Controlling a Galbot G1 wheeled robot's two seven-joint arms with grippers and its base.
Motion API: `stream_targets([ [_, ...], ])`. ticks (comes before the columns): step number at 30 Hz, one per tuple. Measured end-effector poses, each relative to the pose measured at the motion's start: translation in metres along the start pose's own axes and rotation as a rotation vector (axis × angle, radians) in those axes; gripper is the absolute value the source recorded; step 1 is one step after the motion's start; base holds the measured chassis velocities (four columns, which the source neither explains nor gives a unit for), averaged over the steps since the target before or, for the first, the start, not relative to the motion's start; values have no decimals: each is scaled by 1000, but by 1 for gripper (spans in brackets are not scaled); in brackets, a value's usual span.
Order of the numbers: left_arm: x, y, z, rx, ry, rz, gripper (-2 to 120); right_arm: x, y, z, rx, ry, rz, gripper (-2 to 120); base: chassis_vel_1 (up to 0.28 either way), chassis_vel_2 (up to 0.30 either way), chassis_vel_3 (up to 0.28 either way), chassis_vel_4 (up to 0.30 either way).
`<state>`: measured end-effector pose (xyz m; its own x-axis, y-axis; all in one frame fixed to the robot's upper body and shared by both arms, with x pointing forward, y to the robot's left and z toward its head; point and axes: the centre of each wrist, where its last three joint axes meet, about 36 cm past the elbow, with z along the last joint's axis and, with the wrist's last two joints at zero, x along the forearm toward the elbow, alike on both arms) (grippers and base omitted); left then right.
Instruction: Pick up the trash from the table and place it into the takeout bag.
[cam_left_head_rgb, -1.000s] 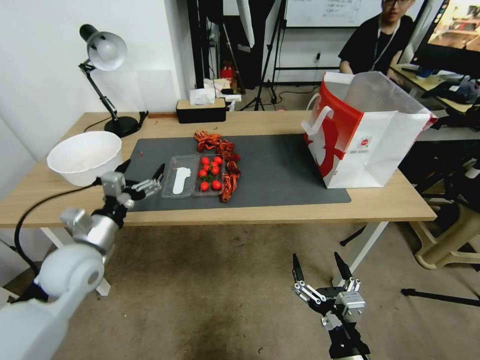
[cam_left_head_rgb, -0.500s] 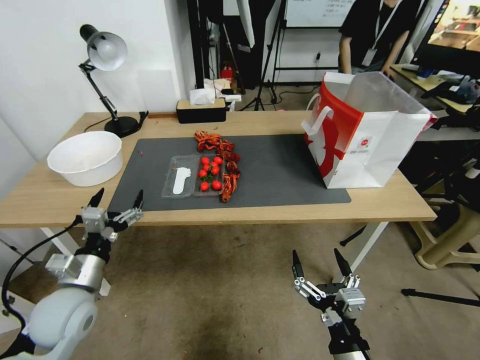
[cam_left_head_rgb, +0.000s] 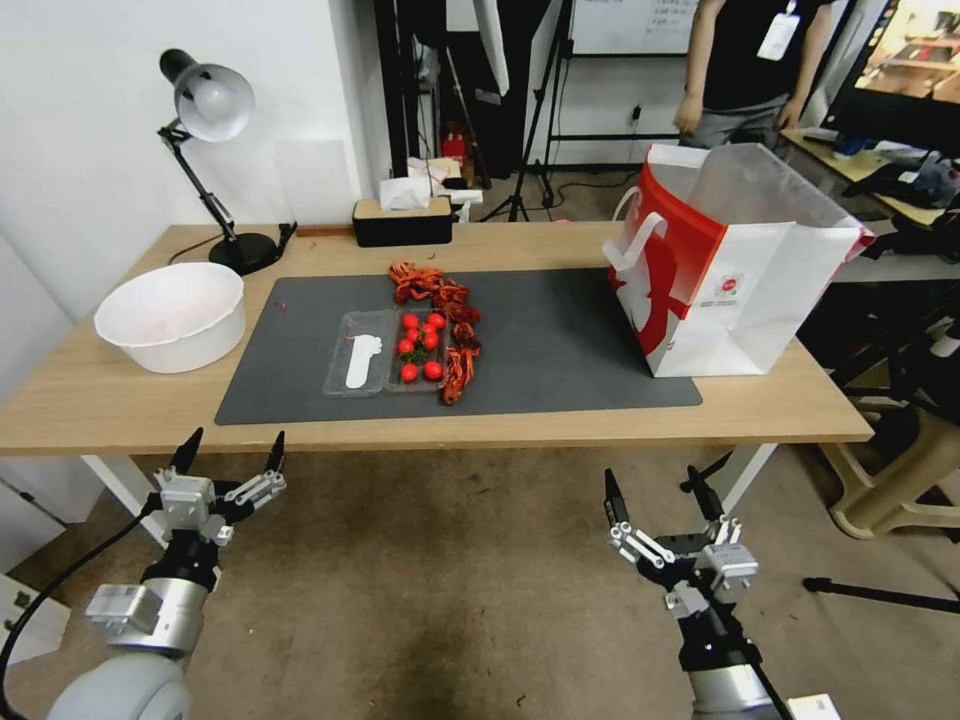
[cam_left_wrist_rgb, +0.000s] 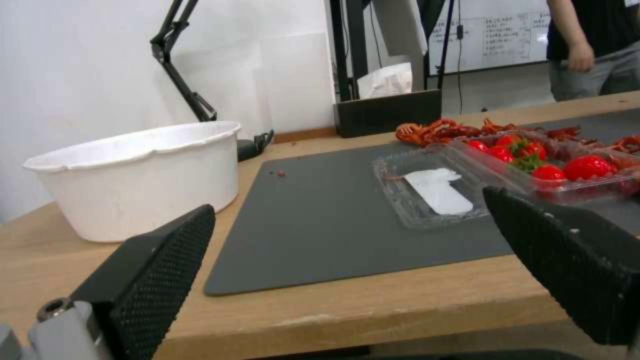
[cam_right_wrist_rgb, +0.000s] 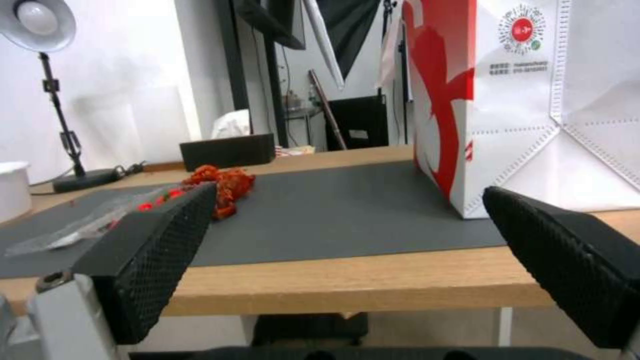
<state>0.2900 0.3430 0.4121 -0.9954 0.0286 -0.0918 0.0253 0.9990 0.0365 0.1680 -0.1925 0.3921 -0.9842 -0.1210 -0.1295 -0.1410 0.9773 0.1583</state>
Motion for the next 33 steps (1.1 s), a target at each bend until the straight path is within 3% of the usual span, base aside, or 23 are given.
stream_targets([
  [9,41,-13,16,-23,24,-1,100,-25,-27,-7,42,-24,-2,100,0,0,0,0],
  [17,45,-20,27,-9,36,9,100,-28,-34,-9,63,-21,7,100,0,0,0,0],
  [33,43,-22,27,-4,39,7,100,-33,-43,-8,62,-22,-9,100,0,0,0,0],
])
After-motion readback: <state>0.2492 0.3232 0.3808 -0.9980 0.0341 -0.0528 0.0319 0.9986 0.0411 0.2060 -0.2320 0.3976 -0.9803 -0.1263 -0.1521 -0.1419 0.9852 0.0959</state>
